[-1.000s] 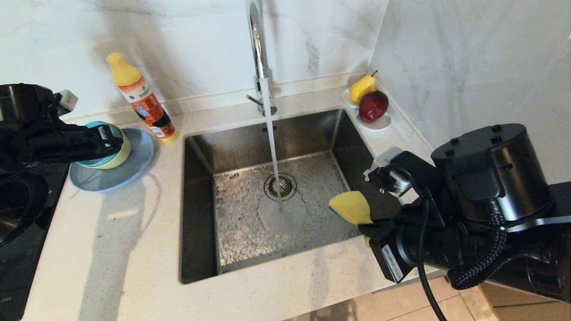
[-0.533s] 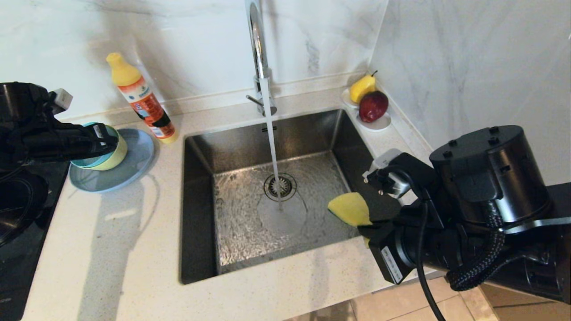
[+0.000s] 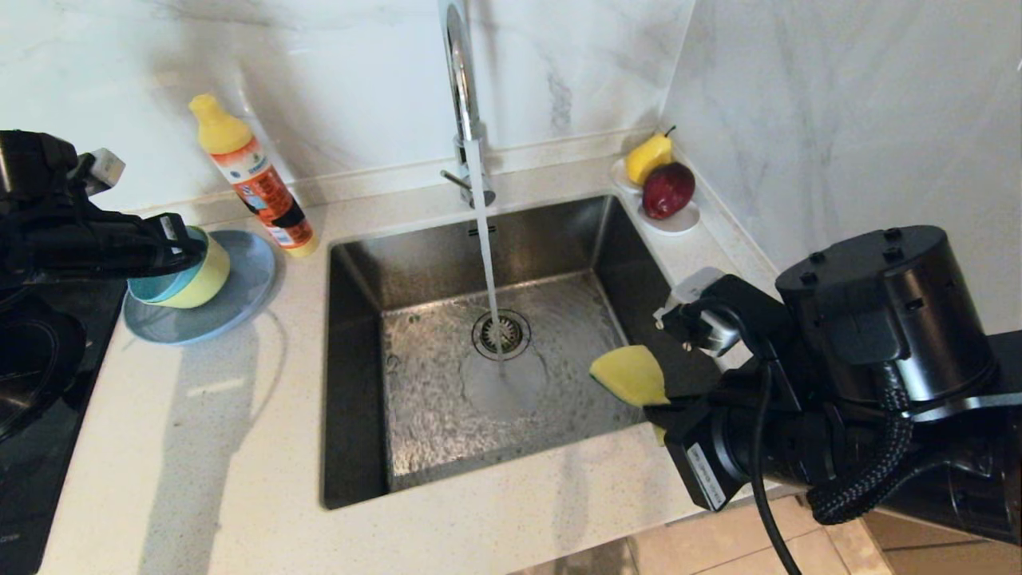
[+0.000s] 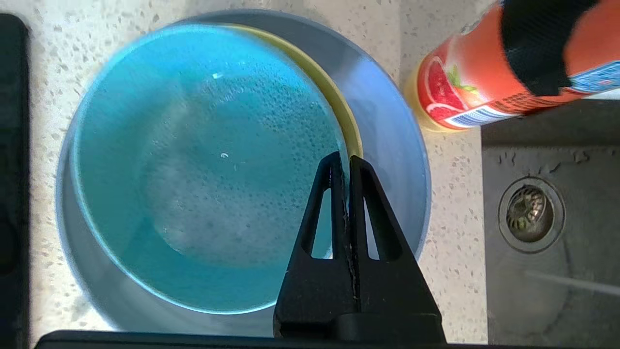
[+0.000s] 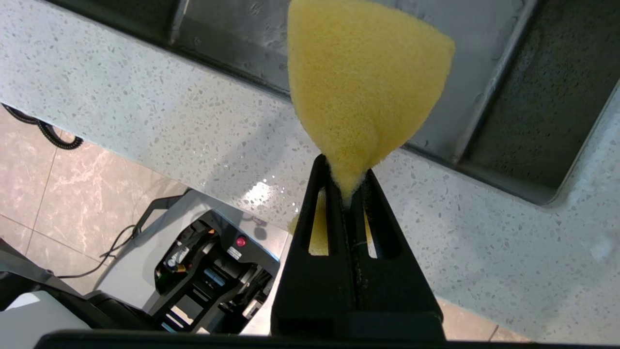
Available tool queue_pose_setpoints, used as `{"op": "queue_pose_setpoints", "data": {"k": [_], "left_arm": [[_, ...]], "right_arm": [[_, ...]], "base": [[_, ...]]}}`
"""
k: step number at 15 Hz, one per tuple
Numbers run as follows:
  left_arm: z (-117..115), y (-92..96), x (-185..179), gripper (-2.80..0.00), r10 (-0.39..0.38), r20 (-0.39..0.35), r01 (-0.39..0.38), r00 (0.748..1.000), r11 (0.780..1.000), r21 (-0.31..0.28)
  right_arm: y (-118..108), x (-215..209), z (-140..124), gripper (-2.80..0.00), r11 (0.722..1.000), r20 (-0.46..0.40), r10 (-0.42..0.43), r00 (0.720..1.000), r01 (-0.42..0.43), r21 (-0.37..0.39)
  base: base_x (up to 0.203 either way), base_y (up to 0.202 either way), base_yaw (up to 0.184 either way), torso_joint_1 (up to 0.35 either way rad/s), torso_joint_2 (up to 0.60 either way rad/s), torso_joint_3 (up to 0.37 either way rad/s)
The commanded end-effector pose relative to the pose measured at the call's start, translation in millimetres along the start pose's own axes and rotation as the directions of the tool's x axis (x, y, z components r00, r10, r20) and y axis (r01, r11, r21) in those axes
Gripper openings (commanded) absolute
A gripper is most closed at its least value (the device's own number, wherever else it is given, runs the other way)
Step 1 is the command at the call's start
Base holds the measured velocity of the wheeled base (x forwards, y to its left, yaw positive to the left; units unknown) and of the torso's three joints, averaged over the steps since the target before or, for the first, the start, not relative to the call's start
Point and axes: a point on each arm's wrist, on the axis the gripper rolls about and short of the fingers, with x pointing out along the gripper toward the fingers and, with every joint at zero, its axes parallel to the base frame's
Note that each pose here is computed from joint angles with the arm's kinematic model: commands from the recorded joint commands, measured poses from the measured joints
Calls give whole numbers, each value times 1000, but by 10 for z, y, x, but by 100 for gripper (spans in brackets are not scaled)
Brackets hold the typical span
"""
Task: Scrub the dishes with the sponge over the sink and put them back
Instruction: Pick up a bowl and the sponge
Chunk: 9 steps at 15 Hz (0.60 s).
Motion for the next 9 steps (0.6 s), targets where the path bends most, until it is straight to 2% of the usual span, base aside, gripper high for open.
{"op": "queue_pose_setpoints", "data": {"k": [1, 4, 6, 9], "left_arm": [[48, -22, -59, -280, -1, -7, 1, 1000, 1000, 10], [165, -49, -106, -280, 0, -1, 0, 1000, 1000, 29], [201, -66, -154, -280, 5, -1, -5, 1000, 997, 82], [198, -83, -210, -280, 10, -7, -9, 1000, 993, 116]], "right_arm": [[-6, -22, -3, -280, 1000, 3, -1, 1000, 1, 1], [-10, -35, -2, -280, 1000, 5, -1, 1000, 1, 2], [-10, -36, -4, -280, 1000, 5, -1, 1000, 1, 1], [-8, -29, -10, -280, 1000, 2, -1, 1000, 1, 0]], "base": [[0, 0, 0, 0, 0, 0], [0, 0, 0, 0, 0, 0], [0, 0, 0, 0, 0, 0], [0, 0, 0, 0, 0, 0]]}}
